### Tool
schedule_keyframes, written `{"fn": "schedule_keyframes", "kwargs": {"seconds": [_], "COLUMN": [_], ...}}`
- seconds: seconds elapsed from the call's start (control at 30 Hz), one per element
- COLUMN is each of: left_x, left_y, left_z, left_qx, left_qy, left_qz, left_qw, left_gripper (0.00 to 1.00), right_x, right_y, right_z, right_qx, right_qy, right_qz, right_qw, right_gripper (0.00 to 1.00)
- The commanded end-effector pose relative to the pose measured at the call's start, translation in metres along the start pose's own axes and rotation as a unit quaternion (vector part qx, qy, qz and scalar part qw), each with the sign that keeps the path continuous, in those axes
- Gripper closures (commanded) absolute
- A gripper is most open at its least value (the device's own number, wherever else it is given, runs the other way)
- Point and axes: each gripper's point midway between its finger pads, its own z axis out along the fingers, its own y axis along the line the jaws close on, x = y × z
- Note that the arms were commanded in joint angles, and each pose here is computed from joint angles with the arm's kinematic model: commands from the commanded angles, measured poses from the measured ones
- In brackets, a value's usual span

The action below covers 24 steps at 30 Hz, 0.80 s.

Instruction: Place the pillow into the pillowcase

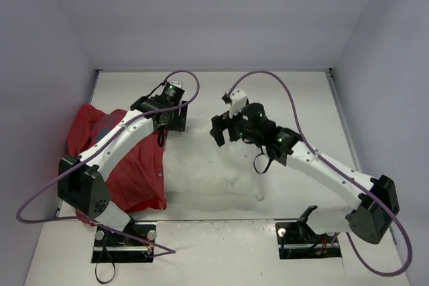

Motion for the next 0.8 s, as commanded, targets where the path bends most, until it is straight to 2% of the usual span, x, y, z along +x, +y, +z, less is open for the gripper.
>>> {"fn": "schedule_keyframes", "kwargs": {"seconds": [0.0, 0.17, 0.4, 0.5, 0.6, 0.63, 0.67, 0.73, 0.77], "left_x": [-0.003, -0.016, -0.018, -0.019, -0.016, -0.015, -0.017, -0.022, -0.027], "left_y": [0.008, 0.026, 0.042, 0.049, 0.045, 0.043, 0.04, 0.032, 0.027], "left_z": [0.003, 0.005, 0.008, 0.009, 0.013, 0.014, 0.012, 0.006, -0.002], "left_qx": [-0.038, -0.103, -0.16, -0.177, -0.17, -0.161, -0.153, -0.129, -0.112], "left_qy": [0.001, -0.013, -0.011, -0.014, -0.004, -0.002, -0.005, -0.012, -0.022], "left_qz": [-0.007, -0.013, -0.002, 0.004, 0.013, 0.012, 0.011, 0.009, 0.01], "left_qw": [0.999, 0.995, 0.987, 0.984, 0.985, 0.987, 0.988, 0.992, 0.993], "left_gripper": [0.34, 0.34, 0.37, 0.47, 0.67, 0.83, 0.9, 1.0, 1.0], "right_x": [-0.036, -0.046, -0.035, -0.027, -0.022, -0.019, -0.019, -0.019, -0.019], "right_y": [-0.01, -0.009, -0.002, -0.002, -0.001, -0.001, -0.001, -0.001, 0.0], "right_z": [0.011, 0.032, 0.059, 0.068, 0.075, 0.079, 0.081, 0.084, 0.085], "right_qx": [-0.021, -0.036, -0.062, -0.065, -0.07, -0.073, -0.074, -0.076, -0.078], "right_qy": [-0.034, -0.029, -0.014, -0.006, -0.004, 0.0, 0.0, 0.0, -0.001], "right_qz": [-0.041, -0.069, -0.074, -0.07, -0.063, -0.061, -0.062, -0.065, -0.066], "right_qw": [0.998, 0.997, 0.995, 0.995, 0.996, 0.995, 0.995, 0.995, 0.995], "right_gripper": [0.14, 0.13, 0.13, 0.13, 0.13, 0.13, 0.13, 0.13, 0.12]}}
